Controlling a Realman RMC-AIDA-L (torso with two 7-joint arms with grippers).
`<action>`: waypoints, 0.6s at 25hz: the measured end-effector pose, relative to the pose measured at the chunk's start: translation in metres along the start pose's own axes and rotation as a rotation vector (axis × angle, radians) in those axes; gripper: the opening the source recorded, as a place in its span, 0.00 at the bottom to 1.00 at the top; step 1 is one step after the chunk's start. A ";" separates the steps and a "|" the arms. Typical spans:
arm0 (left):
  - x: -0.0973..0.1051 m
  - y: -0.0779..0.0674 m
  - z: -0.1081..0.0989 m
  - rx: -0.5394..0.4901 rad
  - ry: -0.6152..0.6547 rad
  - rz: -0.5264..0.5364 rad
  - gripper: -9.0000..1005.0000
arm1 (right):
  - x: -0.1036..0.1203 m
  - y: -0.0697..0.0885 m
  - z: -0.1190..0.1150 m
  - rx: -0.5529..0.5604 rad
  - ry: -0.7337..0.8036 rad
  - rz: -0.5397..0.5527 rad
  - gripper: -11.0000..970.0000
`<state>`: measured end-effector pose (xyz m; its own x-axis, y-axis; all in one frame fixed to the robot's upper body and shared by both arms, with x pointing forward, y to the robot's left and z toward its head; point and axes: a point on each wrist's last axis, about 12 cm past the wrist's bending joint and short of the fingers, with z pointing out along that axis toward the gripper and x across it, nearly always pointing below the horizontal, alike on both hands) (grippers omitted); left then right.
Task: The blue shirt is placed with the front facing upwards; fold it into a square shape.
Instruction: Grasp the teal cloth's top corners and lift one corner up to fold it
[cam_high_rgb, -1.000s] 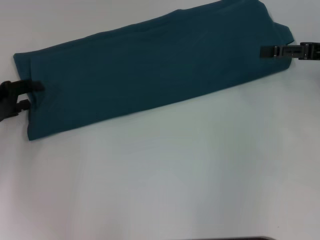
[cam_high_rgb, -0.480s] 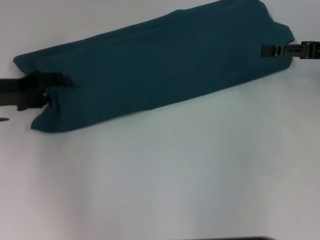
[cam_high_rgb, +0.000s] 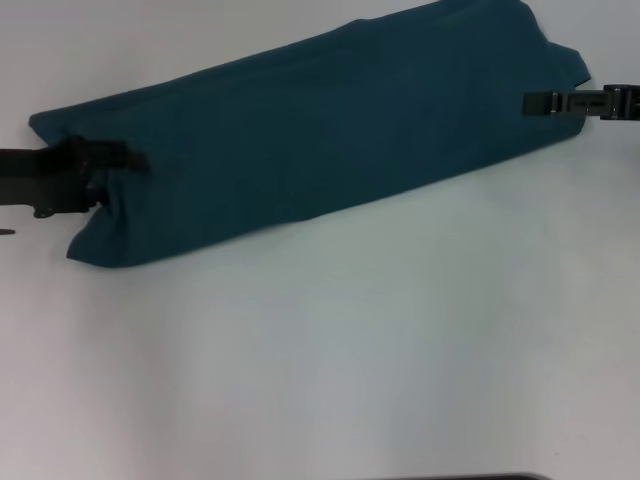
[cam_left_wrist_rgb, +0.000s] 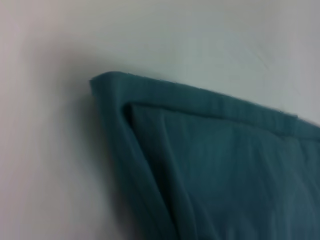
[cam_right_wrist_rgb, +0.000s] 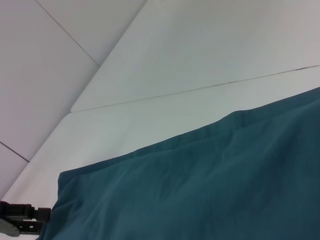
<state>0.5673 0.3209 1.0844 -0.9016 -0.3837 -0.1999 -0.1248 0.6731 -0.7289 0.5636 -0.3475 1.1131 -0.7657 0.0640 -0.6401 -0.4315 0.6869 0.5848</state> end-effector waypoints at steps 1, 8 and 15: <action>0.000 -0.004 0.001 -0.016 0.017 0.020 0.72 | 0.000 0.000 0.000 0.000 0.000 0.000 0.91; -0.002 -0.022 0.005 -0.080 0.058 0.099 0.59 | 0.001 0.000 -0.001 -0.001 -0.003 0.005 0.91; -0.001 -0.022 0.004 -0.072 0.058 0.092 0.31 | 0.001 -0.001 -0.001 0.001 -0.003 0.004 0.91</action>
<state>0.5727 0.3042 1.0979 -0.9327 -0.2828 -0.2238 -0.0685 0.7481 -0.6600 0.5626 -0.3487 1.1127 -0.7657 0.0693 -0.6394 -0.4280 0.6872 0.5870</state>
